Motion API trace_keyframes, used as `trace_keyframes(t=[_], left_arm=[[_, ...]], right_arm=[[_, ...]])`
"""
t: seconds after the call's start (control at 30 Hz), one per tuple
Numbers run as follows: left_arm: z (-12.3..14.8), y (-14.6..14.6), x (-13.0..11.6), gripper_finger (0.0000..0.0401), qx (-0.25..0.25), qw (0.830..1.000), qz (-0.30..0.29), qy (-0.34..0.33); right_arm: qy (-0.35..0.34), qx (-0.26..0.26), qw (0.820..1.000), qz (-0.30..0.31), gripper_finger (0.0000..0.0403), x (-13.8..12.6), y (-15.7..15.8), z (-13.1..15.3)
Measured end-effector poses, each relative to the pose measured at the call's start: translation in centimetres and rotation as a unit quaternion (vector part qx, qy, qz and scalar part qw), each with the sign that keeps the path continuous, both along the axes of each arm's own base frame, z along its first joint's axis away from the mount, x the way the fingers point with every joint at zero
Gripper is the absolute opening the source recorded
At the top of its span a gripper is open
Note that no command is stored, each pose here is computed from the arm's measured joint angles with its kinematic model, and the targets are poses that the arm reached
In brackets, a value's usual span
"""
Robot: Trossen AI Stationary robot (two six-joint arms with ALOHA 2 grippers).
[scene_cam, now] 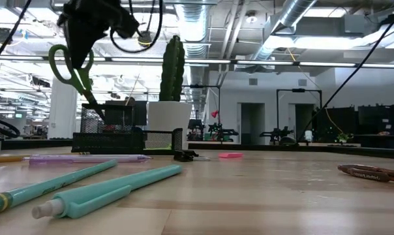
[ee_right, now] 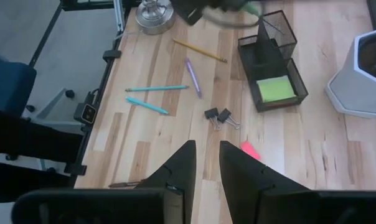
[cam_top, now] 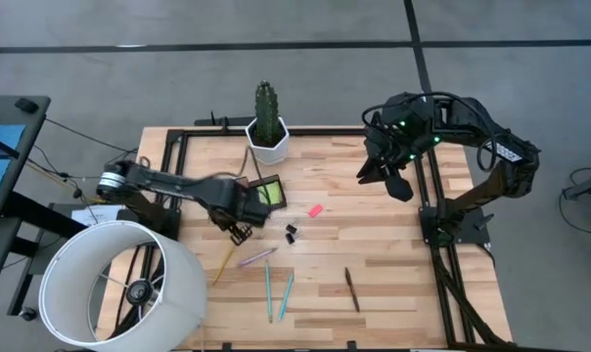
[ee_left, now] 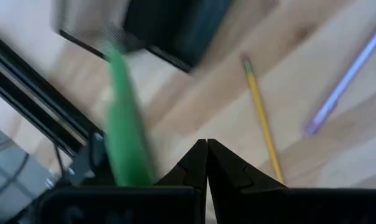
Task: Pick and place office supplies into organizer
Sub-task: Put the green scissors into the black mesh organizer
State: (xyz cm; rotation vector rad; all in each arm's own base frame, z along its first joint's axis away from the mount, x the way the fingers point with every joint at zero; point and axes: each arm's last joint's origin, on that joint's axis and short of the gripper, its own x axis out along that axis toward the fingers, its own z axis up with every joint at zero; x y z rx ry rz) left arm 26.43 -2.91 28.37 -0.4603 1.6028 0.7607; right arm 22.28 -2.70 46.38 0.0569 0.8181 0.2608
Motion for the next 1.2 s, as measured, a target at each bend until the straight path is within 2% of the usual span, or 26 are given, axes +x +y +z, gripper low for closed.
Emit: trace_keyframes(t=[0.23,0.37,0.47,0.6,0.73,0.87,0.97,1.07,1.2], left_arm=[[2.1,3.8,-1.5,0.0000,0.042,0.998,0.011,-0.038],[2.9,5.1,-1.6,0.0000,0.029,0.998,0.028,-0.051],[5.0,5.0,-1.2,0.0000,0.024,0.995,0.021,-0.093],[9.1,4.4,-1.1,0.0000,0.052,0.982,0.029,-0.181],[11.5,3.5,-1.8,0.0000,0.006,0.973,0.016,-0.230],[10.8,2.5,-1.8,0.0019,-0.071,0.975,-0.001,-0.212],[9.2,1.7,-1.6,0.0052,-0.105,0.978,-0.019,-0.178],[7.2,1.1,-1.4,0.0091,-0.122,0.982,-0.037,-0.138],[5.5,1.0,-1.6,0.0141,-0.104,0.989,-0.033,-0.102]], right_arm=[[-0.009,-0.001,1.000,0.000,0.0064,0.1,0.0,0.1],[-0.015,-0.002,1.000,0.000,0.0064,0.2,0.0,0.2],[-0.015,-0.002,1.000,0.000,0.0064,0.2,0.0,0.2],[-0.016,-0.003,1.000,0.000,0.0064,0.2,0.0,0.2],[-0.016,-0.003,1.000,0.001,0.0064,0.2,0.0,0.2],[-0.017,-0.006,1.000,0.004,0.0064,0.2,0.0,0.2],[-0.017,-0.007,1.000,0.004,0.0064,0.2,0.0,0.2],[-0.017,-0.006,1.000,0.004,0.0064,0.2,0.0,0.2],[-0.015,-0.006,1.000,0.004,0.0064,0.2,0.0,0.2]])
